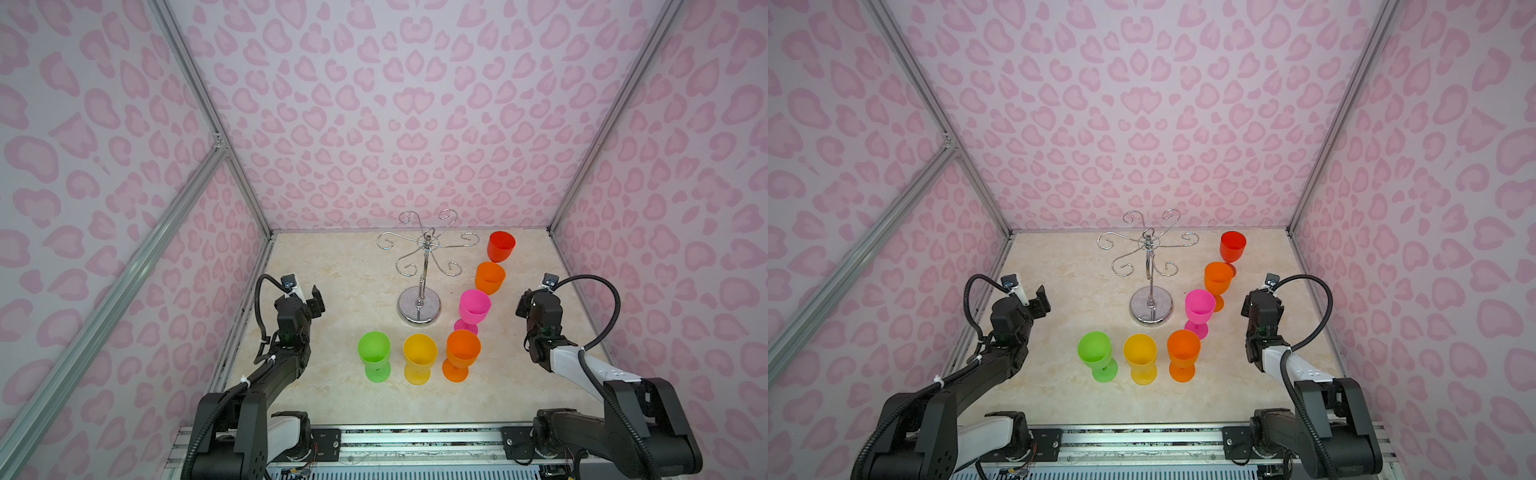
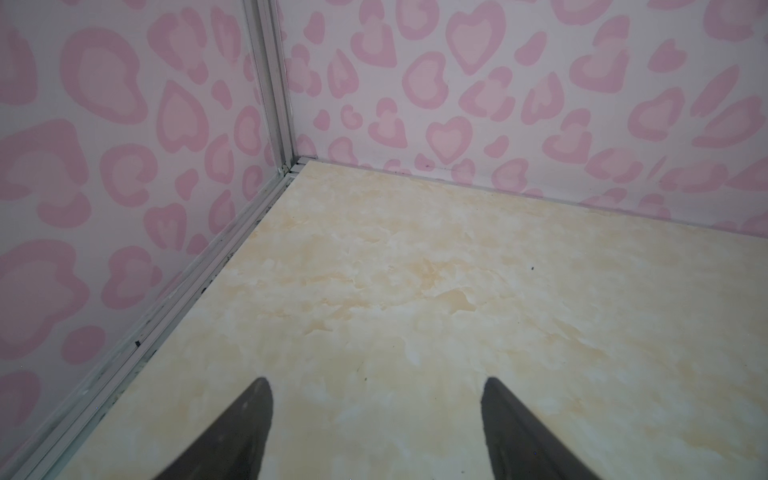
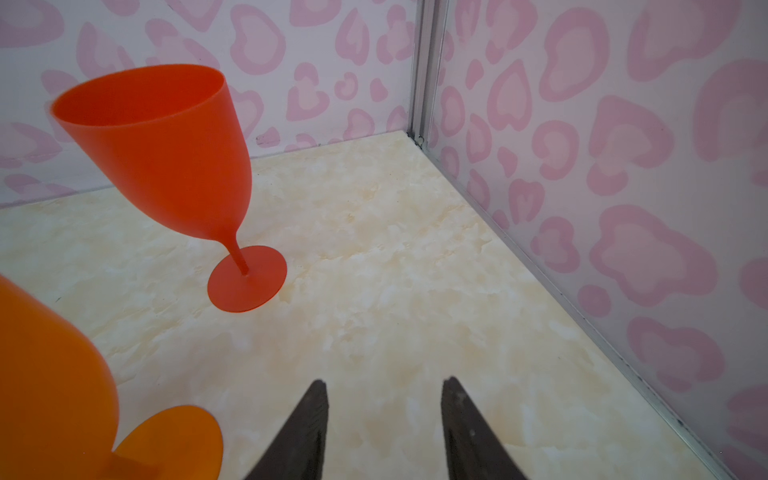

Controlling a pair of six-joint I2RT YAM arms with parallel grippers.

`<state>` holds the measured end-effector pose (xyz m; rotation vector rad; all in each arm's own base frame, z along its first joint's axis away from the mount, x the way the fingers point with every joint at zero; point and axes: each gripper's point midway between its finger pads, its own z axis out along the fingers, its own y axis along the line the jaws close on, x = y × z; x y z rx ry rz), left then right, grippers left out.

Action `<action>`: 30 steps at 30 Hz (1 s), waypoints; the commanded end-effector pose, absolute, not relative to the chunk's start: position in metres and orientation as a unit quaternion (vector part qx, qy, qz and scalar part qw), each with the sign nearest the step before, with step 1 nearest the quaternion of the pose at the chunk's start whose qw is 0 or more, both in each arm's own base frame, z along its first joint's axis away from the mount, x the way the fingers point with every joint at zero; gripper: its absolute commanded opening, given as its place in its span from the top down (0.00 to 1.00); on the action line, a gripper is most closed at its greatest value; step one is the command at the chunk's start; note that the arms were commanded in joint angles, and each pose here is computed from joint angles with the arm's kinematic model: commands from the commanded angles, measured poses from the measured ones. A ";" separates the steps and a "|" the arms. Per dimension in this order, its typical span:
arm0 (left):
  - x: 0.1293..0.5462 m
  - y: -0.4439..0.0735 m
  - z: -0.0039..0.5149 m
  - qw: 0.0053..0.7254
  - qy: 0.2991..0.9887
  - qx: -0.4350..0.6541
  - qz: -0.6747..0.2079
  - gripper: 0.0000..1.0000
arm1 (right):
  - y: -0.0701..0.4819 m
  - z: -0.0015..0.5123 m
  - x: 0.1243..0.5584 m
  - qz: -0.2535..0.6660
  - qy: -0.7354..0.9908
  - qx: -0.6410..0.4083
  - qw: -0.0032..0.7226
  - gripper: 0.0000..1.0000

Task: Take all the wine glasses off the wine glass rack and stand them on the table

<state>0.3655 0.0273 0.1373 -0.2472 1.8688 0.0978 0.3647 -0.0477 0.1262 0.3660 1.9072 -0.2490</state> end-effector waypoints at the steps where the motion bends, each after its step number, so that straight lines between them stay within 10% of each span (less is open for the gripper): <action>1: 0.367 0.033 0.134 0.598 0.791 -0.119 0.049 0.18 | -0.039 0.124 0.374 -0.094 0.810 0.134 0.564 0.55; 30: 0.380 0.046 0.120 0.617 0.773 -0.125 0.079 0.02 | -0.050 0.107 0.376 -0.150 0.769 0.135 0.606 0.51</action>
